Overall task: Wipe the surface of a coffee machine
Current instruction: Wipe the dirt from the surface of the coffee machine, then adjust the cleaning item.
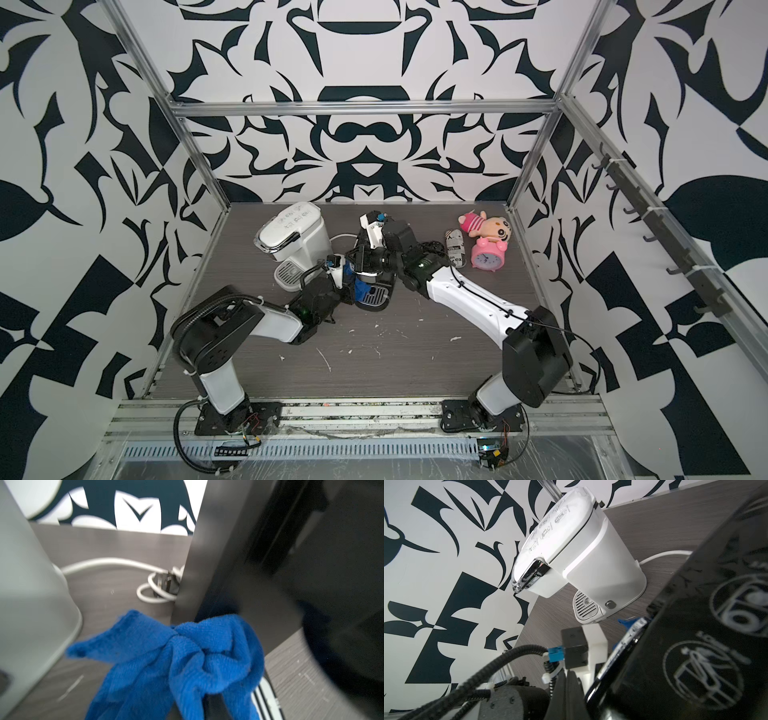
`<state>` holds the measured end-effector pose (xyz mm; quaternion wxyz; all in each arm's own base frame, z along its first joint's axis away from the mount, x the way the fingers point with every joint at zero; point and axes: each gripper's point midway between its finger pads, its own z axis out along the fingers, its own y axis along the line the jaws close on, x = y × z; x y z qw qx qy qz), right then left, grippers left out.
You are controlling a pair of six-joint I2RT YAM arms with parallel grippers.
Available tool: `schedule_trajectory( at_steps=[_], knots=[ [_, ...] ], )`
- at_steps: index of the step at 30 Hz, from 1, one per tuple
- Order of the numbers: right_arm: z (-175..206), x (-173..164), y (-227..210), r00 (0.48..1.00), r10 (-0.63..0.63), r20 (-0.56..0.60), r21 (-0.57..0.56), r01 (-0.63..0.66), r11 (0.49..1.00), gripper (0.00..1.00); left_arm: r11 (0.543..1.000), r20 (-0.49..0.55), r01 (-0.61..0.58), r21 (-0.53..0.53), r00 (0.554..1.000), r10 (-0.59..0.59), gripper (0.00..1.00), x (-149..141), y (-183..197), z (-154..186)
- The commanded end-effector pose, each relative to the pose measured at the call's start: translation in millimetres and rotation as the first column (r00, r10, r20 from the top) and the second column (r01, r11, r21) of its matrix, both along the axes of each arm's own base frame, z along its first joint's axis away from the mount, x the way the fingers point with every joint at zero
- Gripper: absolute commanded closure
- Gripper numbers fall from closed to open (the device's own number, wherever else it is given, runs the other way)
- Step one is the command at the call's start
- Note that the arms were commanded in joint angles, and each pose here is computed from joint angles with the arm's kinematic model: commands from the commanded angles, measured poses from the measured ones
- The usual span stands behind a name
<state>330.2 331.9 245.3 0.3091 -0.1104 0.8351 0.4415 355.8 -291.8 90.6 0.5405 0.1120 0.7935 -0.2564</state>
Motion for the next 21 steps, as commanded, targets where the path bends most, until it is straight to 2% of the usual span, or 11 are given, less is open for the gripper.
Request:
schedule_trajectory(
  at_steps=[1,5,11,14,16,21],
  knots=[
    [-117,-33,-42,0.946,-0.095,-0.309,-0.295,-0.001,0.955,1.00,0.996,0.048,0.019,-0.084,0.999,-0.015,1.00,5,-10,29],
    [-107,-33,-44,0.952,-0.096,-0.291,-0.289,0.008,0.957,1.00,0.996,0.073,0.007,-0.087,0.997,-0.001,1.00,1,-2,54],
    [-74,-31,-40,0.967,-0.078,-0.244,-0.240,0.018,0.971,1.00,0.988,0.095,-0.105,-0.111,0.989,0.116,1.00,-11,35,103],
    [-39,-27,-37,0.982,-0.060,-0.178,-0.197,0.024,0.980,0.88,0.984,0.099,-0.141,-0.109,0.984,0.151,1.00,-18,50,137],
    [-10,-25,-36,0.992,-0.048,-0.120,-0.168,0.028,0.985,0.77,0.985,0.131,-0.125,-0.119,0.981,0.141,1.00,-27,57,173],
    [61,-30,-41,0.999,-0.037,0.038,-0.069,0.040,0.997,0.58,0.993,0.235,0.005,-0.118,0.972,0.022,1.00,-54,57,240]
  ],
)
